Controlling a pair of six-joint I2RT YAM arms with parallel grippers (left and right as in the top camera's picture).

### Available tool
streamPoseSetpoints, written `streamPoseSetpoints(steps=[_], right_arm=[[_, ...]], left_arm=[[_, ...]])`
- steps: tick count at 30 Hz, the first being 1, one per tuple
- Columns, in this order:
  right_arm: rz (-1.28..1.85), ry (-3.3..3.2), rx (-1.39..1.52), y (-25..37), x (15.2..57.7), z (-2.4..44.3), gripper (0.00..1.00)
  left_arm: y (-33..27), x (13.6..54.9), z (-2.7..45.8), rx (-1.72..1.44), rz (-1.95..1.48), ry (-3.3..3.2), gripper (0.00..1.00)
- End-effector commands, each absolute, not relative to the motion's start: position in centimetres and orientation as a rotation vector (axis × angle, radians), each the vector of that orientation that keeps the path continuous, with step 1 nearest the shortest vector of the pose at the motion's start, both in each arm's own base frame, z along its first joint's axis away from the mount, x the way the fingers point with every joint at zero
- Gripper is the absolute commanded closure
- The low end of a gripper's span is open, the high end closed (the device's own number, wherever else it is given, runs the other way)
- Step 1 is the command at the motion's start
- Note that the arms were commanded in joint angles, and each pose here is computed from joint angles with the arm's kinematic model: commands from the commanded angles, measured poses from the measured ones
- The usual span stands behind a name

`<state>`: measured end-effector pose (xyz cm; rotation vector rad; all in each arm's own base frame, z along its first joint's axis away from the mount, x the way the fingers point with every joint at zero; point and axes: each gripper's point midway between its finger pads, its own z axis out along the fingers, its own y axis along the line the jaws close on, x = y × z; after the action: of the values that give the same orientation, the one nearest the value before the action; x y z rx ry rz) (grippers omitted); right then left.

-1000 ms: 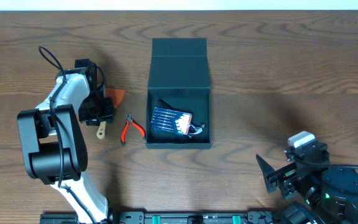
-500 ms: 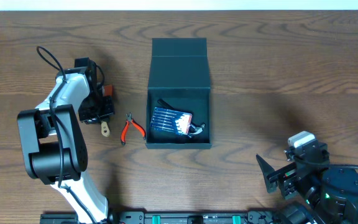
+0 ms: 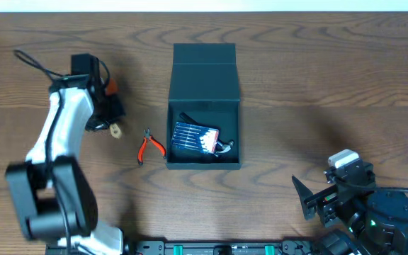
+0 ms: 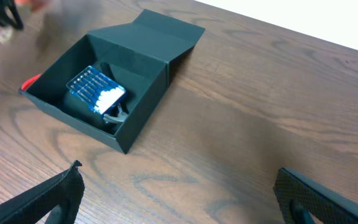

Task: Pack container
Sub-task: 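Carry the scraper over the black box and lower it inside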

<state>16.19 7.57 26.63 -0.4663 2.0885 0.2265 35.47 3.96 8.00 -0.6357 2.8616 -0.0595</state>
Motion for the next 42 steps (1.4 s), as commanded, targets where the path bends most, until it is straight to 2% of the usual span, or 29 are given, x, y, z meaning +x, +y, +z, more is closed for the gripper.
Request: streamPoseSetpoints(steps=[1,10,22,31,42], right_arm=[[0.218,2.089,-0.436,7.2,16.3,26.7,0.01],[0.218,2.089,-0.436,7.2,16.3,26.7,0.01],[0.218,2.089,-0.435,7.2,16.3,26.7,0.01],[0.218,2.089,-0.436,7.2,16.3,26.7,0.01],[0.218,2.089,-0.435,7.2,16.3,26.7,0.01]], left_arm=[[2.8,35.5,11.6,-0.673,-0.092,2.757,0.94],[-5.8,34.7,16.7,-0.622,-0.259,2.635,0.95],[-20.3,31.3,15.5,-0.781,-0.496,2.656,0.94],[-23.7,30.1,10.8,-1.177,-0.446,2.63,0.94],[-24.8,30.9,7.3,-1.361,-0.419,2.593,0.94]])
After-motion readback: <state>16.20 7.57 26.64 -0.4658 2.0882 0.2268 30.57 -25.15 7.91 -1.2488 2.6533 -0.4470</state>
